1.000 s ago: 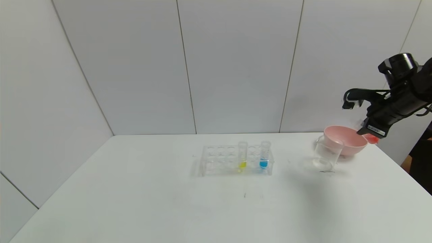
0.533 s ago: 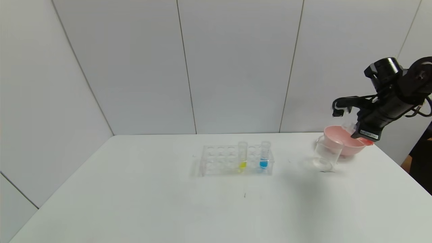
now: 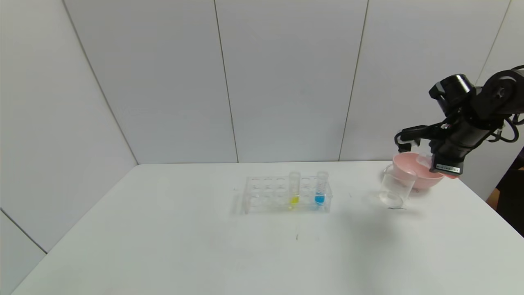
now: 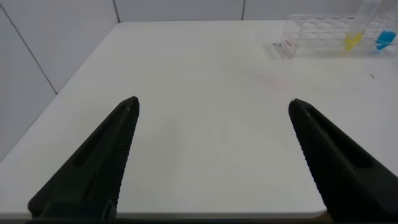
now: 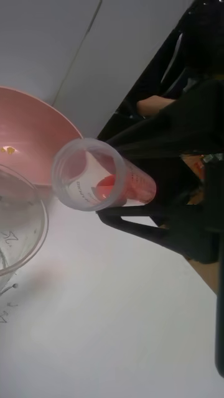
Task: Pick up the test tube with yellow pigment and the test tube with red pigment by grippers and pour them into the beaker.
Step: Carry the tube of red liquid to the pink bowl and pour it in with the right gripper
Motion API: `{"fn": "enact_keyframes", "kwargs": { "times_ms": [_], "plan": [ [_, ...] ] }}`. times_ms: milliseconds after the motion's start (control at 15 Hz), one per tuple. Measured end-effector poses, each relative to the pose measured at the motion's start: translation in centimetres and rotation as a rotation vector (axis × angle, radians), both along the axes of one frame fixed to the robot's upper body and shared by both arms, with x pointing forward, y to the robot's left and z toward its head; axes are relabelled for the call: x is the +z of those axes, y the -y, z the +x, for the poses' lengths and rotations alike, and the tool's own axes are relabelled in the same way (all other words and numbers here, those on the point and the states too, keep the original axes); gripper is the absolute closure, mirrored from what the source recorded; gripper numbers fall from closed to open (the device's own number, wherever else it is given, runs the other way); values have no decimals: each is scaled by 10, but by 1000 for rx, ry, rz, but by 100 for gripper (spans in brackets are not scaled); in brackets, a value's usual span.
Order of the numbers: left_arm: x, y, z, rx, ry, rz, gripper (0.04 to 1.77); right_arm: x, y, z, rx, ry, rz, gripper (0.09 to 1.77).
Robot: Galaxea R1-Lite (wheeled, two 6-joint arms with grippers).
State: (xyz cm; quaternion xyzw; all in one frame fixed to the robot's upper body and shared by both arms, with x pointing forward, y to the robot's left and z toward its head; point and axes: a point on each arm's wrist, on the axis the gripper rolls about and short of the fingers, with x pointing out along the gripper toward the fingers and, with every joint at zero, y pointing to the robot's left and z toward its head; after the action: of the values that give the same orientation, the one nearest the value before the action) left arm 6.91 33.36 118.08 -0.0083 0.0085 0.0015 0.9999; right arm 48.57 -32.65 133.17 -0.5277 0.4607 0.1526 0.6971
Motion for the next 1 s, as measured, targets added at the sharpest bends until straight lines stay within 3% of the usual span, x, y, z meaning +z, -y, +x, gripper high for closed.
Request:
{"fn": "enact_keyframes", "kwargs": {
  "times_ms": [1000],
  "plan": [
    [0, 0, 0, 0, 0, 0, 9, -19, -20, 15, 14, -34, -253, 137]
  ]
}}
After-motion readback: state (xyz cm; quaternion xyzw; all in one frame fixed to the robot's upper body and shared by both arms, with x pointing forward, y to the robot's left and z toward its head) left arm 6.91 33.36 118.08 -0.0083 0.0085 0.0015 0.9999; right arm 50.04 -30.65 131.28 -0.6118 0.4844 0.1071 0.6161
